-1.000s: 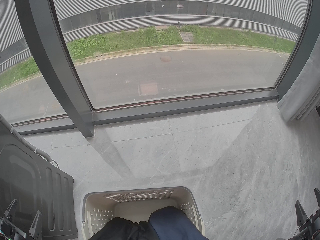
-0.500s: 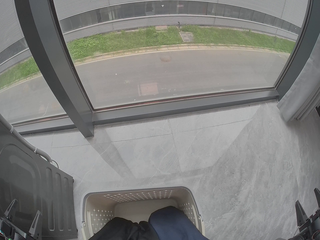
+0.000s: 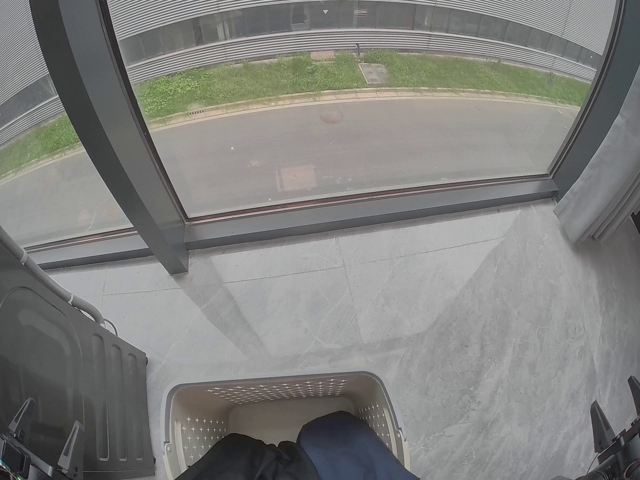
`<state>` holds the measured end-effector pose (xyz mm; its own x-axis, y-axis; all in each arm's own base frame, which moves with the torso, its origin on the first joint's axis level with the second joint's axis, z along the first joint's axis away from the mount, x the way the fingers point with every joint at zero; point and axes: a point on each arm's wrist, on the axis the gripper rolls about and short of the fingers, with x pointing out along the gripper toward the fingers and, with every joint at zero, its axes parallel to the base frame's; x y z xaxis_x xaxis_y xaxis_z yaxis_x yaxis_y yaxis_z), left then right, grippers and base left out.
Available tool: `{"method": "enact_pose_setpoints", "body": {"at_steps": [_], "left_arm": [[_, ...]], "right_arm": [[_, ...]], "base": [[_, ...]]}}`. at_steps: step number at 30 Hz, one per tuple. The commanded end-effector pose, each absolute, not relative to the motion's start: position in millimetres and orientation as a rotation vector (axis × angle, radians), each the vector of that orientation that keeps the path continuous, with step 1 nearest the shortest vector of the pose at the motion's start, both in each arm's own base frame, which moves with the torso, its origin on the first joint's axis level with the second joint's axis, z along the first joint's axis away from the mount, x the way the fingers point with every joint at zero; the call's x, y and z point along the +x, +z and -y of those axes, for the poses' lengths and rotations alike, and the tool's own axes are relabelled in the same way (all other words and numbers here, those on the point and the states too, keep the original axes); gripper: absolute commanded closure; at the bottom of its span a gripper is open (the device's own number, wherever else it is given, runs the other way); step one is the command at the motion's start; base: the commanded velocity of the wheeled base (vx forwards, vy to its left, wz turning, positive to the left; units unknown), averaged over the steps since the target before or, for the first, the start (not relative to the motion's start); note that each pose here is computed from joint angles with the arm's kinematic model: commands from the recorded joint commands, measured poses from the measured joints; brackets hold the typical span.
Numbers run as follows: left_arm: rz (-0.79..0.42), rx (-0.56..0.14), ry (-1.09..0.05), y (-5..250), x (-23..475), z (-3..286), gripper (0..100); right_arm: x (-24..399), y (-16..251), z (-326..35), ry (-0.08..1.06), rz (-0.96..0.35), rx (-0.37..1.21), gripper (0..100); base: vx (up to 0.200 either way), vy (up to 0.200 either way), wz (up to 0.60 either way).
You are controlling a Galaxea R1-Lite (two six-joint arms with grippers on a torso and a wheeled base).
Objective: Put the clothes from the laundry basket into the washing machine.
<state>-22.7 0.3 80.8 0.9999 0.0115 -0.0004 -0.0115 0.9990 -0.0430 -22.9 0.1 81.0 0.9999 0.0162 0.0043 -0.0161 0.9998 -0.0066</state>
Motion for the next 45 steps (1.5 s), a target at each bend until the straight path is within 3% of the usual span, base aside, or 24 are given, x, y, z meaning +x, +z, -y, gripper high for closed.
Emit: {"method": "enact_pose_setpoints", "body": {"at_steps": [1,45], "left_arm": [[-0.006,-0.044,0.012,76.1,-22.3,-0.3,0],[-0.006,-0.044,0.012,76.1,-22.3,-0.3,0]], "right_arm": [[-22.7,76.0,-0.1,0.018,0.003,-0.008,0],[-22.7,76.0,-0.2,0.02,0.003,-0.008,0]], "base": [[-0.2,0.0,0.0],[-0.2,0.0,0.0]]}}
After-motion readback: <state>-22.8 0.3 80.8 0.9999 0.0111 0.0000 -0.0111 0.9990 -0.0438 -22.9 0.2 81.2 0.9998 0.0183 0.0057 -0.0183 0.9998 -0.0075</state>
